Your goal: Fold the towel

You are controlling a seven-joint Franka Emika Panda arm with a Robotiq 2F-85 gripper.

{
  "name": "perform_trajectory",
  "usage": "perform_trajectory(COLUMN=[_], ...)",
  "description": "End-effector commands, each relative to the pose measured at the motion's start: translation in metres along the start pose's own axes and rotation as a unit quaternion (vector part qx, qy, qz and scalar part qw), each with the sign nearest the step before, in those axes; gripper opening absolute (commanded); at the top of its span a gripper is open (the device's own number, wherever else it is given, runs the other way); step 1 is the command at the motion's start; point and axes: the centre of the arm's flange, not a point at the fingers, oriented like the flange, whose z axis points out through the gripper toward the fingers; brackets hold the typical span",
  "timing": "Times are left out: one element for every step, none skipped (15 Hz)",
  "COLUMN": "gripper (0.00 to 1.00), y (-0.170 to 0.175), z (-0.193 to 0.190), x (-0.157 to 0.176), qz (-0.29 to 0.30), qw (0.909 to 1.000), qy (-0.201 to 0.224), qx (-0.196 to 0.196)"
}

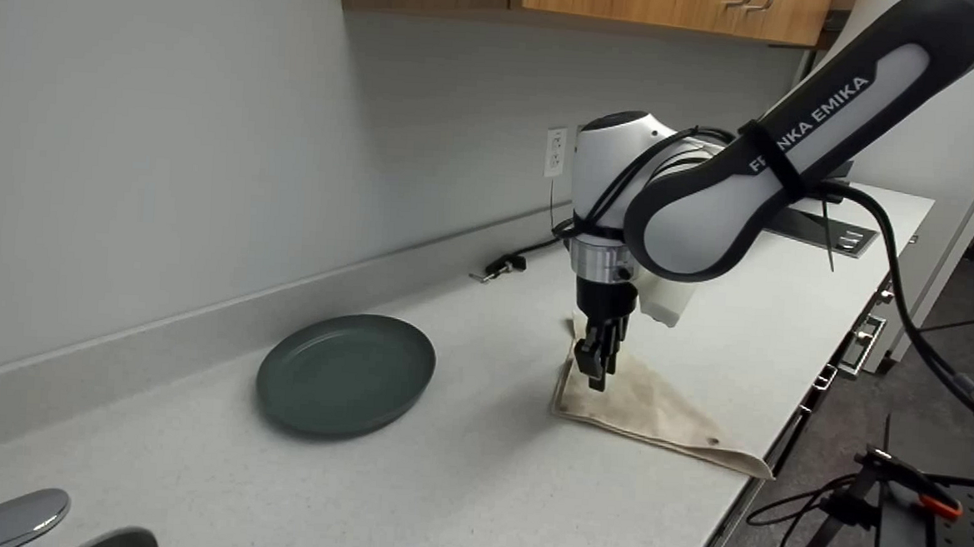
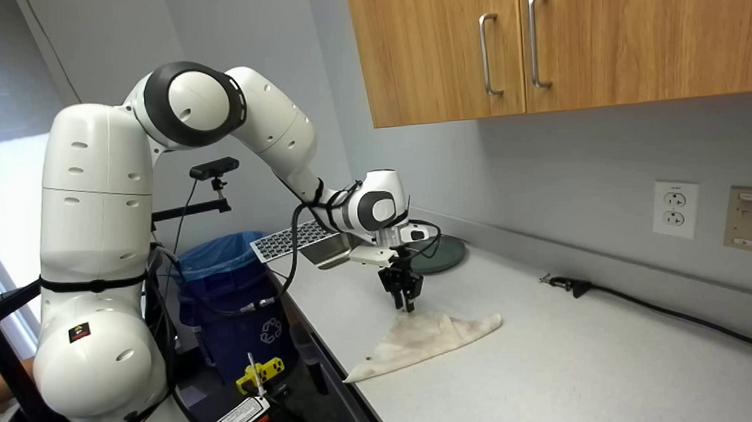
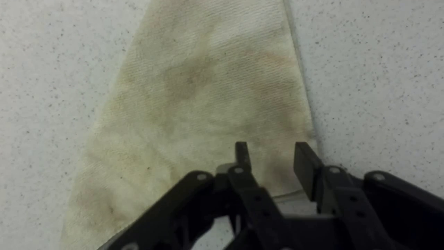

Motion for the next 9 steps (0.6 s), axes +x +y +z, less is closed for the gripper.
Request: perform_trajectory(gripper=[0.71, 0.8, 0.86, 0.95, 0.99, 1.0, 1.0, 1.0, 1.0], y=[-0.003, -0.002, 0.001, 0.002, 0.005, 0.008, 0.012, 0.016, 0.022], z=[-0.006, -0.007, -0.007, -0.007, -0.007, -0.007, -0.007, -0.008, -0.008], x=[-0.005, -0.006, -0.008, -0.01, -0.014, -0.018, -0.024, -0.029, -0.036], qz=[0.007, 0.008, 0.008, 0.009, 0.01, 0.012, 0.013, 0.016, 0.017], qw=[0.9999, 0.9998, 0.9998, 0.9998, 0.9998, 0.9997, 0.9997, 0.9997, 0.9997], qy=[0.015, 0.017, 0.017, 0.018, 0.018, 0.019, 0.017, 0.015, 0.012], qx=[-0.001, -0.002, -0.002, -0.002, -0.003, -0.004, -0.008, -0.009, -0.012])
